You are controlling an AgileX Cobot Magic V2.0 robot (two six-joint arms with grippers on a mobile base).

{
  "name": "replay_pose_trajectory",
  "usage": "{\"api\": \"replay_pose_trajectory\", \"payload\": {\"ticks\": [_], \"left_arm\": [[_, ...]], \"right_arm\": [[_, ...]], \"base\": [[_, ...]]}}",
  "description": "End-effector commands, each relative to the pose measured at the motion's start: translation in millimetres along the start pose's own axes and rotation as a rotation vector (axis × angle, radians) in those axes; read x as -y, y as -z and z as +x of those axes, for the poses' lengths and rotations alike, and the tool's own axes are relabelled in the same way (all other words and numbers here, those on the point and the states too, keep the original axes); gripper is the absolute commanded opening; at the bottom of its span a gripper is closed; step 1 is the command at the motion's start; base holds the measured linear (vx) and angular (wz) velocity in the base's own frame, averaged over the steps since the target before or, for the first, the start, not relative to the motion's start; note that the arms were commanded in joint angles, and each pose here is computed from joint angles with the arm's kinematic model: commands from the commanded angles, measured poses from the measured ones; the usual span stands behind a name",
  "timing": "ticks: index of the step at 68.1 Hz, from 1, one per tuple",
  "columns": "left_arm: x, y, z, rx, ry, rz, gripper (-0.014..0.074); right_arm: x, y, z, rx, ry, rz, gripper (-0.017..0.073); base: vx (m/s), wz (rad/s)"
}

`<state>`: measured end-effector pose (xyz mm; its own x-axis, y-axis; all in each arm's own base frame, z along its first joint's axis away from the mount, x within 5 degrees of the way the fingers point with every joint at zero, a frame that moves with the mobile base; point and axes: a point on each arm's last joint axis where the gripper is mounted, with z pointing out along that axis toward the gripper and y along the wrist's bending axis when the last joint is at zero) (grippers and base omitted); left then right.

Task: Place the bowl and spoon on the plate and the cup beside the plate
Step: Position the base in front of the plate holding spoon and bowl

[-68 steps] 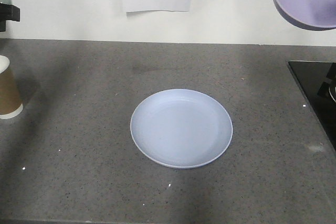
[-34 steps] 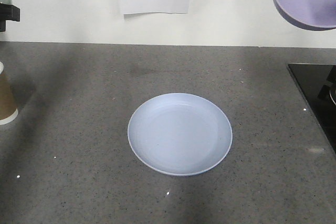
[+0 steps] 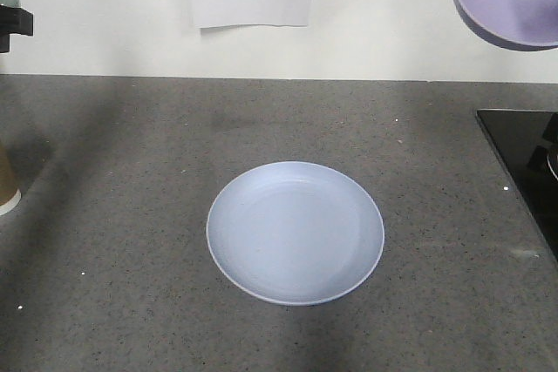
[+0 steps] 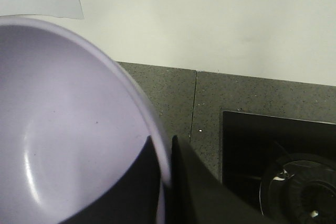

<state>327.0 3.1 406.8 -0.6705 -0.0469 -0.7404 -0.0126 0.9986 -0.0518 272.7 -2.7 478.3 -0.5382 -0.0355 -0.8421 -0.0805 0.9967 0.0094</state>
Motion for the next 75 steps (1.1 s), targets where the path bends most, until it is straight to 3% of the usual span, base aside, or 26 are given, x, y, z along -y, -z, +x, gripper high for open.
{"api": "replay_pose_trajectory", "payload": {"ticks": [1,75], "left_arm": [[3.1,23.7,-13.9,0.128,0.008,0.012,0.0003],[3.1,23.7,-13.9,0.128,0.008,0.012,0.0003]], "right_arm": [[0.3,19.8,-13.5,0.126,0.005,0.013,-0.0011],[0.3,19.8,-13.5,0.126,0.005,0.013,-0.0011]], "base": [[0.03,-0.03],[0.00,0.00]]}}
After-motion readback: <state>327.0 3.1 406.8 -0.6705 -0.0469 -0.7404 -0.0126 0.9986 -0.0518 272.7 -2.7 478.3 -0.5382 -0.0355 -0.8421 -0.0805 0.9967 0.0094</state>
